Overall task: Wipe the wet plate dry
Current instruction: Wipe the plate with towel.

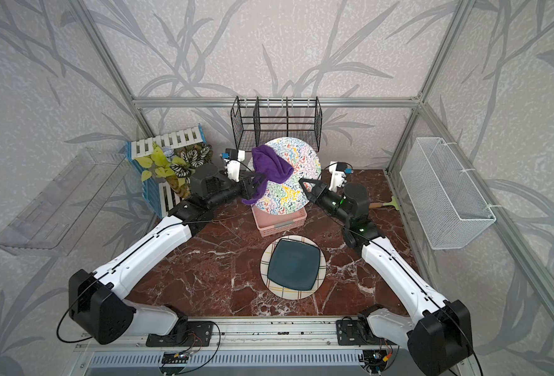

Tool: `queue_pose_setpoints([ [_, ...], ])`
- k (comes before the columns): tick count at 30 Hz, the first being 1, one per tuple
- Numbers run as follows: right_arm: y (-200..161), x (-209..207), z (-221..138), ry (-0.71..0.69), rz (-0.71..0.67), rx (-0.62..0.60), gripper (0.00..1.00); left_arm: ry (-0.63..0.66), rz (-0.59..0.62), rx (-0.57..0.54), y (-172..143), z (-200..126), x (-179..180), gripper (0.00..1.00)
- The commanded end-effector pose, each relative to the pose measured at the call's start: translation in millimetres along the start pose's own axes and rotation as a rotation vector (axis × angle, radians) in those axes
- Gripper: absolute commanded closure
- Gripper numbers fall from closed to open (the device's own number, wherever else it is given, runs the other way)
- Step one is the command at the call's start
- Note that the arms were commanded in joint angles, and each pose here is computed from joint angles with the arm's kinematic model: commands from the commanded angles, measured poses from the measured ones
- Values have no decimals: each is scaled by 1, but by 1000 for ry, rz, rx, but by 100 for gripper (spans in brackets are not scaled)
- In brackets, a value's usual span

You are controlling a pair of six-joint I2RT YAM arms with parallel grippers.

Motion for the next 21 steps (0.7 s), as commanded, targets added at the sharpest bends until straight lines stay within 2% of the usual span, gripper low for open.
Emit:
queue_pose_setpoints([
  [1,63,64,-48,300,-45,-260,100,-101,-167,-107,29,-35,8,100],
  [4,76,74,-62,405,-15,-314,100,-244,-234,-156,46,-54,-2,100],
  [9,79,92,-63,555,42,-329,100,-504,-256,-163,62,-66,-39,100],
  [17,43,104,-22,624,80,-178,100,-856,-353,-217,93,-90,-100,100],
  [21,23,113,0,685,116,-115,100,-975,-470,-247,98,-97,-114,100],
])
Point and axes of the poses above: each gripper's point midway between its finger pads, its own z axis out along the fingers, its own x axis along the line the jaws close on, y = z × x, the point moved 6 cm from there along -z, back along the fingers, and after that the axes turned 12 degrees about -z, right-handed, at the moved point
